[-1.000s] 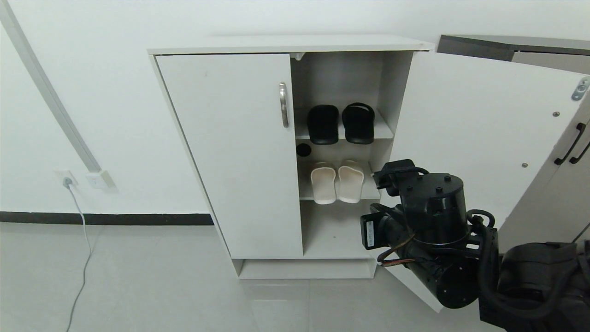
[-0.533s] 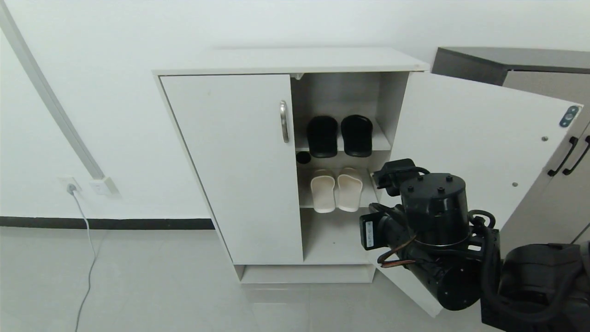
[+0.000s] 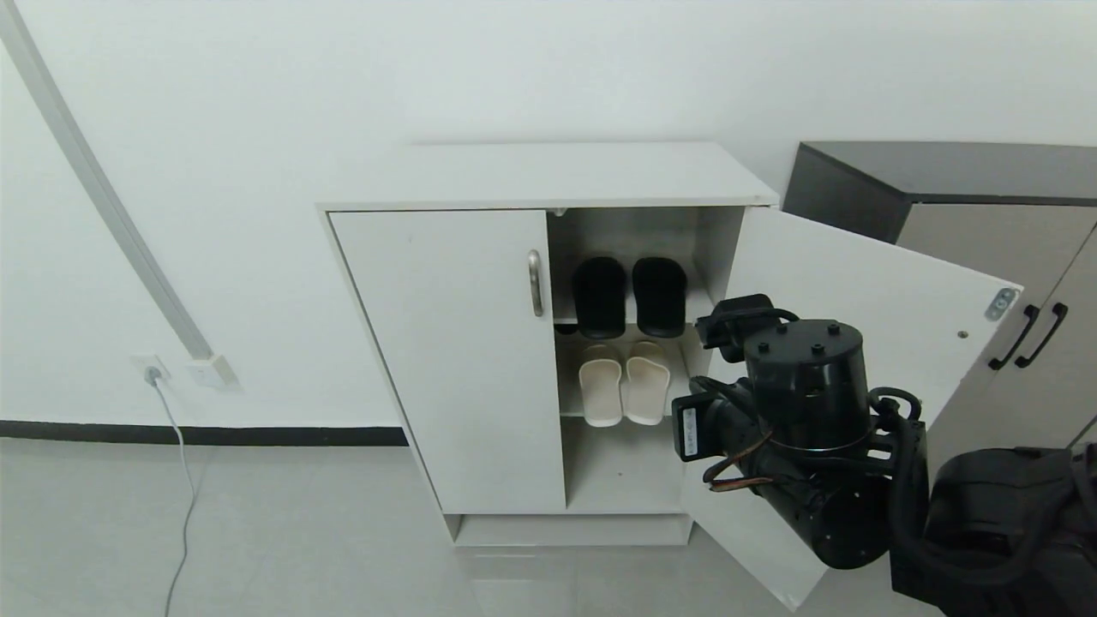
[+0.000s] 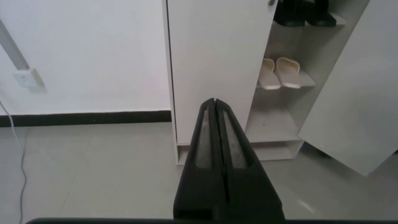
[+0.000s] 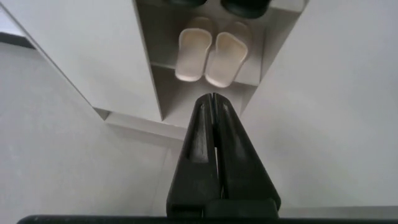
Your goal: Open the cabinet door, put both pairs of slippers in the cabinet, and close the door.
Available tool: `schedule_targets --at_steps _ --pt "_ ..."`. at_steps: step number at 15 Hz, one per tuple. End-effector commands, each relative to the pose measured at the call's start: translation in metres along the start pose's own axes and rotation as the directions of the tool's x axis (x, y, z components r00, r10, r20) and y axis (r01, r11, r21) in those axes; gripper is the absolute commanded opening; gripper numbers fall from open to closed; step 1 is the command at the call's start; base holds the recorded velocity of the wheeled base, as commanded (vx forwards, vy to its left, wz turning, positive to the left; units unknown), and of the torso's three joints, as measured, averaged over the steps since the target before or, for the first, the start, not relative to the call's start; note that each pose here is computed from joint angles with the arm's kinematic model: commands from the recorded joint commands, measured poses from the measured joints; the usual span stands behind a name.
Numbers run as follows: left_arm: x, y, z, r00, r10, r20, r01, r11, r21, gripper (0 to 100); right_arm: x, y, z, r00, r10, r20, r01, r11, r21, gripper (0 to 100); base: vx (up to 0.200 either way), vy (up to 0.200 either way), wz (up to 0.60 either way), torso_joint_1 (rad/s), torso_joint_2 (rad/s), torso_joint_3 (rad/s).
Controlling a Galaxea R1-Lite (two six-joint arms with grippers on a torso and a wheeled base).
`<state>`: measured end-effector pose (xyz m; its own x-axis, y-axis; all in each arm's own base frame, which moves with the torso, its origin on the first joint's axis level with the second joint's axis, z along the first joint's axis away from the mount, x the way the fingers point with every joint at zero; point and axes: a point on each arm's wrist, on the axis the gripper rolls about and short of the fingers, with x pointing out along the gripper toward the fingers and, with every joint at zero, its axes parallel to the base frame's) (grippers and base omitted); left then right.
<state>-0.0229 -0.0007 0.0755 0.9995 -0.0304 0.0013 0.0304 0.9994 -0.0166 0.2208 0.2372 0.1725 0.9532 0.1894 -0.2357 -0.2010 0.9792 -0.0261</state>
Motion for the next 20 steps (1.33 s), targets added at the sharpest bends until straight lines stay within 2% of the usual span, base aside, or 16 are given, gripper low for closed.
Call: schedule_targets --at_steps 1,11,20 --pt "0.0001 0.0 0.0 1.0 0.0 -0.001 0.0 1.0 0.0 0 -0.001 0.0003 0.0008 1.0 0.006 0.002 -0.006 1.0 0.001 0 0.0 0.0 0.0 0.149 -0.47 -0.33" --pt "0.0001 0.0 0.0 1.0 0.0 -0.001 0.0 1.0 0.0 0 -0.0009 -0.0003 -0.0004 1.0 0.009 -0.002 -0.009 1.0 -0.001 0 0.0 0.0 0.0 0.189 -0.5 -0.316" --pt "0.0001 0.0 0.0 1.0 0.0 -0.001 0.0 1.0 0.0 0 -0.0009 -0.0005 -0.0013 1.0 0.005 -0.004 -0.005 1.0 -0.004 0 0.0 0.0 0.0 0.249 -0.57 -0.327"
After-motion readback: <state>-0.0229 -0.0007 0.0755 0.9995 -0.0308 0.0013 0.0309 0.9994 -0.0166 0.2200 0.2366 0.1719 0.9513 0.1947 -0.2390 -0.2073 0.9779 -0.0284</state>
